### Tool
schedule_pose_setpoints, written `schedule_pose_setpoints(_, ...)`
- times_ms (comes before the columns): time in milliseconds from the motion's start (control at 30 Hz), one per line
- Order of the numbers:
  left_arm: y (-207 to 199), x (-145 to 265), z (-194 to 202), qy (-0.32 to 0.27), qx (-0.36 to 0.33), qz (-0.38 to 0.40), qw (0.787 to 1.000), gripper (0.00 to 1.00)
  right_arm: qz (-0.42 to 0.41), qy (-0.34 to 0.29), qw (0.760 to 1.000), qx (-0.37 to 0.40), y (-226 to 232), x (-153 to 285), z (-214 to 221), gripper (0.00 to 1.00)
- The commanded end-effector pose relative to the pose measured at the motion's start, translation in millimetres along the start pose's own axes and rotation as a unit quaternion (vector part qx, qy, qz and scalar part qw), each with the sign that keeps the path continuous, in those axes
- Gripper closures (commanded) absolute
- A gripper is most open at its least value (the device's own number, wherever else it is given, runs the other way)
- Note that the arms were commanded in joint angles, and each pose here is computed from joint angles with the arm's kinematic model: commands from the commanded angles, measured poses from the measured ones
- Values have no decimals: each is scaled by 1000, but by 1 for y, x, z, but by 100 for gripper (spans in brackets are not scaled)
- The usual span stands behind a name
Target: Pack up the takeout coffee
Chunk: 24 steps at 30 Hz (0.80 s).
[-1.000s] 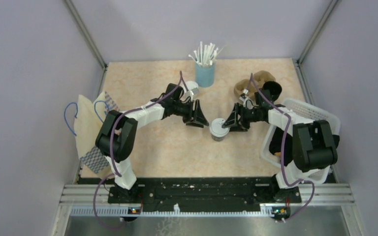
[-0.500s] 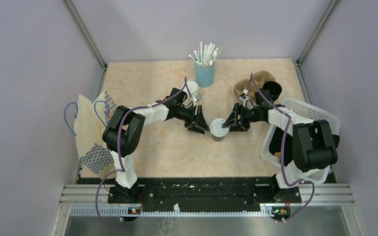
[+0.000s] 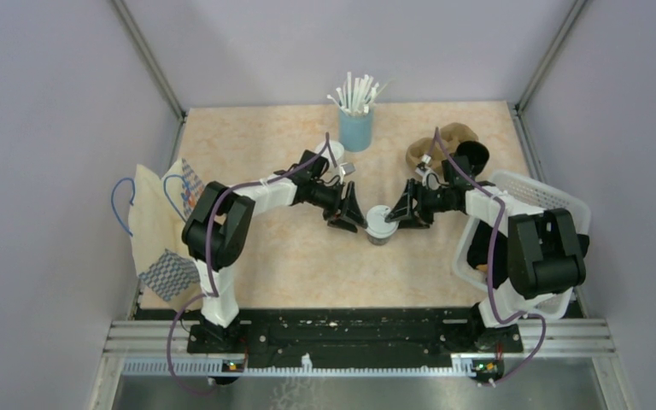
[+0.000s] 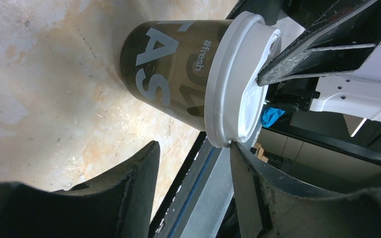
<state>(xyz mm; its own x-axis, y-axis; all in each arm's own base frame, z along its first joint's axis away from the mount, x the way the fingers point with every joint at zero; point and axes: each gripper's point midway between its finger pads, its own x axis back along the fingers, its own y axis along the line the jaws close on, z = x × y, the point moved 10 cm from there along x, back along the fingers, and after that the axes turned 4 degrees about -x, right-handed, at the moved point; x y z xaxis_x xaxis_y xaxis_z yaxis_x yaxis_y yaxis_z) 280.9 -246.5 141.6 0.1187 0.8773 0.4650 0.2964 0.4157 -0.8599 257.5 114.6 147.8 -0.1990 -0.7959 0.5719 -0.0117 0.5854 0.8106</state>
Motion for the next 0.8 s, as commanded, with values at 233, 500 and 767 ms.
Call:
schedule_pose_setpoints(233, 23, -8, 8, 21, 13, -73, 997, 50, 0, -20, 1000, 14, -2, -1, -4, 43)
schedule_pose_setpoints(500, 43, -13, 22, 34, 28, -113, 993, 52, -12, -12, 1000, -12, -12, -9, 2, 43)
schedule_pose_setpoints(767, -3, 6, -12, -9, -48, -81, 996, 36, -19, -27, 999, 1, 10, 2, -11, 42)
